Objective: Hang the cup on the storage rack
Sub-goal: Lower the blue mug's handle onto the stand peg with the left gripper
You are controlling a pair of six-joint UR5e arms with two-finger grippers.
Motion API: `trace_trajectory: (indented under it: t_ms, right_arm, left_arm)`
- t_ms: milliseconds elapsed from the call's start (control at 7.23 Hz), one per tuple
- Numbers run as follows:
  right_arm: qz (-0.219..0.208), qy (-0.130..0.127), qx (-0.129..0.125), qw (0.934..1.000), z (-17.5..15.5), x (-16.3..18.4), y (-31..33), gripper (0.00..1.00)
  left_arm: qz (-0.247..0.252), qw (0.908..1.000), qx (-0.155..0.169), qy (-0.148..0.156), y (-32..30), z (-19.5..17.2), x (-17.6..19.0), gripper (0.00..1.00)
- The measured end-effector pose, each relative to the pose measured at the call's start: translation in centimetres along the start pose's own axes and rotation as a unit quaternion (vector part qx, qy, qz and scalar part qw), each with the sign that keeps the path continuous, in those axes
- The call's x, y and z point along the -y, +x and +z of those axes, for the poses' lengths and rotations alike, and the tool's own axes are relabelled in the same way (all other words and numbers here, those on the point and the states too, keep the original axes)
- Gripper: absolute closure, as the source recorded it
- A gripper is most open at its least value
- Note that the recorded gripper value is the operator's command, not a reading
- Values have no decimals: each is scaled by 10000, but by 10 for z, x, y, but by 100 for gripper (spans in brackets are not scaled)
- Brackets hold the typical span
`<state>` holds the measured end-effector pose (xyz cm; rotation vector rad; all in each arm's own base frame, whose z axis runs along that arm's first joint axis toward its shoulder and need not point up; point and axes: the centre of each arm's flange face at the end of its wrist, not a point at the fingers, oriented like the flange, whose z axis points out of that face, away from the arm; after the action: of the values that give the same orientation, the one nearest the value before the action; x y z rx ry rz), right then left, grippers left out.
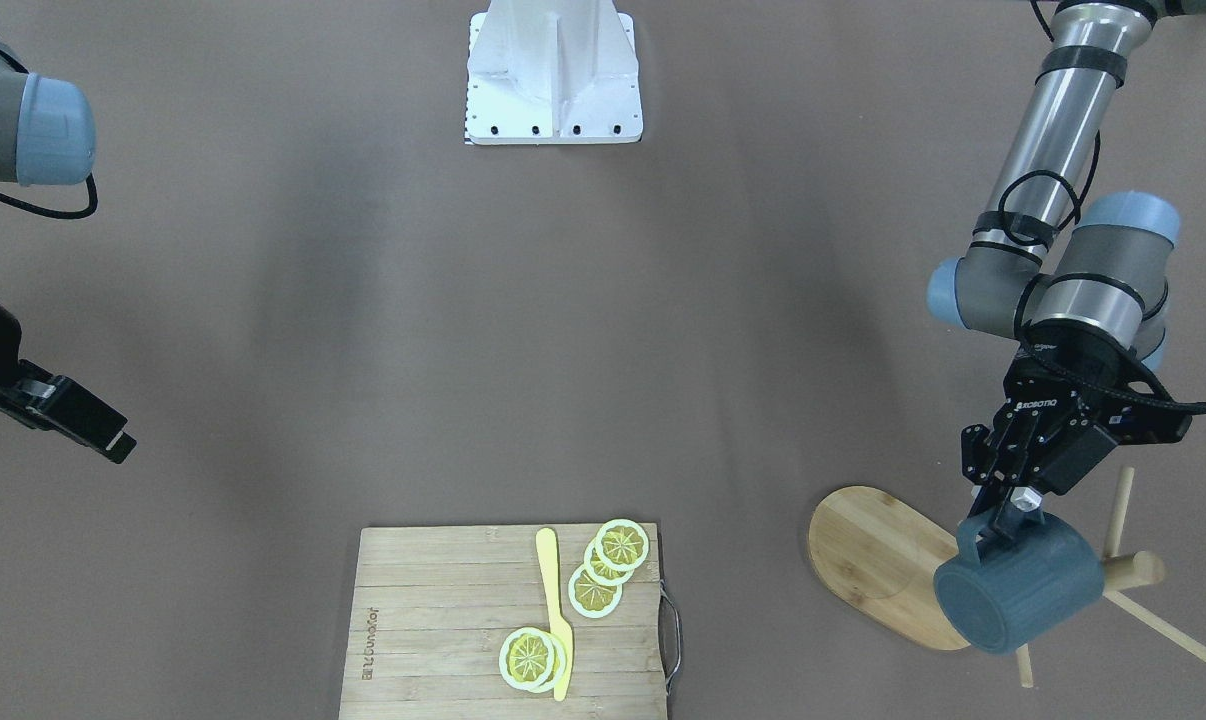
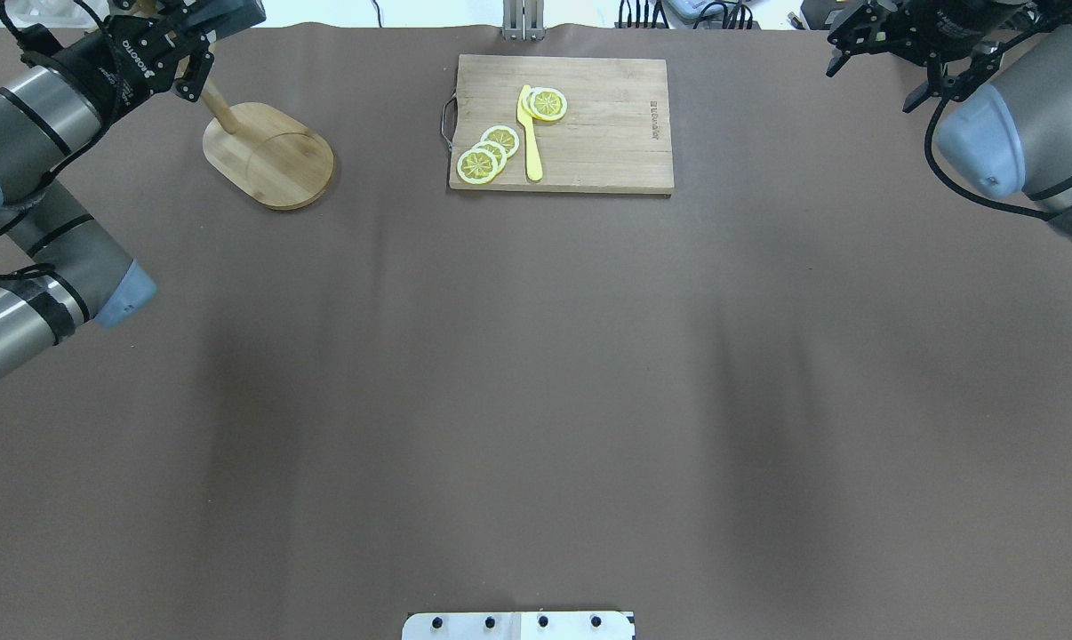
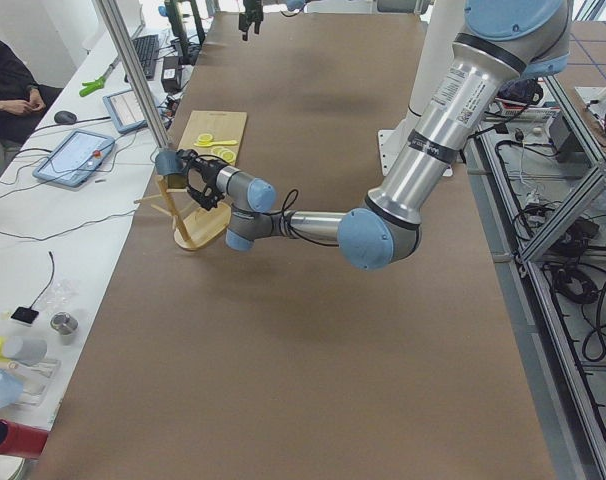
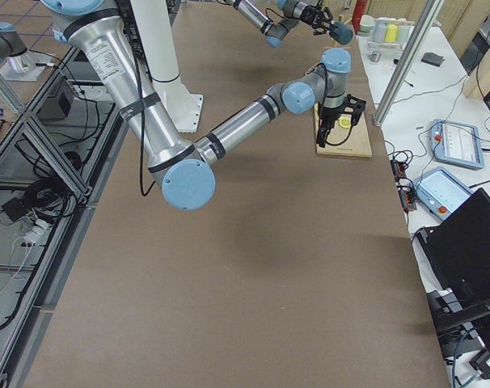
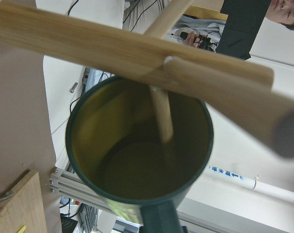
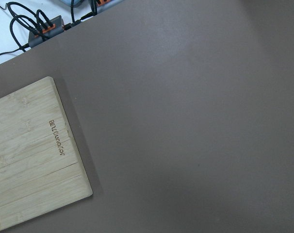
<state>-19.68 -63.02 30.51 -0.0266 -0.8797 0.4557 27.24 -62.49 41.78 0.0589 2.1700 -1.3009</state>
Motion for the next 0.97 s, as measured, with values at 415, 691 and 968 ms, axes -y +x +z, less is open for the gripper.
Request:
trace_trajectory:
  t_ms: [415, 691, 968]
  right_arm:
    - [-3, 2, 4, 10000, -1, 0, 0, 0]
    - [-2, 1, 2, 10000, -1, 0, 0, 0]
    - [-2, 1, 2, 10000, -1, 0, 0, 0]
  left_arm:
    - [-305, 9995, -67, -46, 3, 0, -1, 100]
    - [-445, 9989, -133, -109, 7, -2, -1, 100]
    - [-516, 9985, -144, -102, 7, -4, 2, 100]
